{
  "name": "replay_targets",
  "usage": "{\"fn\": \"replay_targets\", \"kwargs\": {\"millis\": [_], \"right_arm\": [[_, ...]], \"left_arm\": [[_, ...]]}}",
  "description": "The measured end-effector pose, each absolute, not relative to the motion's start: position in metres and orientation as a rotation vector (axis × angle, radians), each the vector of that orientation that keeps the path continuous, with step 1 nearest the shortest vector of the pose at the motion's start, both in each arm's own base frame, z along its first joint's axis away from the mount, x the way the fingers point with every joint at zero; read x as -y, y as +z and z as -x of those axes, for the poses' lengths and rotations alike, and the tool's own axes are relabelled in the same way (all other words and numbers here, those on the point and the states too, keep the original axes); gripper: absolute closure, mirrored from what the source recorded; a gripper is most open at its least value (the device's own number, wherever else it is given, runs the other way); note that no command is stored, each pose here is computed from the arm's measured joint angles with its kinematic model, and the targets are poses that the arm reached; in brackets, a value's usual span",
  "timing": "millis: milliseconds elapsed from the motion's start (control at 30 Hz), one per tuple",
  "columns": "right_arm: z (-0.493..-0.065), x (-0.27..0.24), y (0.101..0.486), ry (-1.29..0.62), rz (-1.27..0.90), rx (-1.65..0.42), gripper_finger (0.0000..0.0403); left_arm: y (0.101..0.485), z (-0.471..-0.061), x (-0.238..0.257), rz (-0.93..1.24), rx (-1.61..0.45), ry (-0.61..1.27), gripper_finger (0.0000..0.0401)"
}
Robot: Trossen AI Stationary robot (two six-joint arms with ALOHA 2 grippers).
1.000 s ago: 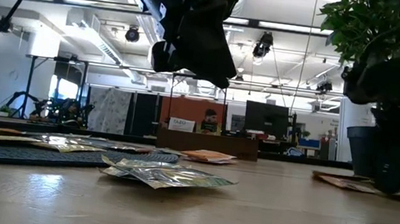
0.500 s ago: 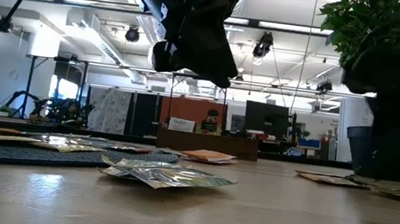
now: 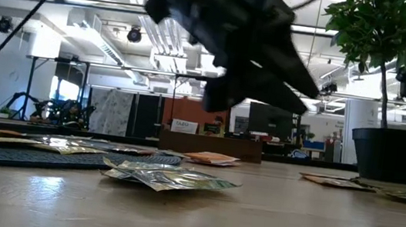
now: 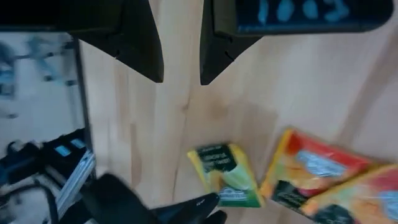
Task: Pick & Place Tea
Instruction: Put the green tea bag into the right section of the wooden organizer
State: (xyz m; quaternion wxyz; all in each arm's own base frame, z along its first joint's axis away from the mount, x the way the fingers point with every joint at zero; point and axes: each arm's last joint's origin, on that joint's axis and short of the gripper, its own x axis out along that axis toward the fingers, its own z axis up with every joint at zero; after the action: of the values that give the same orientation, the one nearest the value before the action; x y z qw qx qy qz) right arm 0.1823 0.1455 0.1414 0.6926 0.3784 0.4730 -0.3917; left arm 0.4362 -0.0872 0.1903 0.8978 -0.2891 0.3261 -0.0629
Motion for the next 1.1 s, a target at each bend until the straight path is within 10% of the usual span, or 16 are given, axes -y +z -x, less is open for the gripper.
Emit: {"fn": "replay_targets", "kwargs": {"millis": [1100], "right_arm": [[-0.188, -0.148, 0.132, -0.812, -1.093, -0.89, 0.034]], "left_arm": [[0.148, -0.488, 0.063, 0.927, -0.865, 0.032, 0.0302]]}}
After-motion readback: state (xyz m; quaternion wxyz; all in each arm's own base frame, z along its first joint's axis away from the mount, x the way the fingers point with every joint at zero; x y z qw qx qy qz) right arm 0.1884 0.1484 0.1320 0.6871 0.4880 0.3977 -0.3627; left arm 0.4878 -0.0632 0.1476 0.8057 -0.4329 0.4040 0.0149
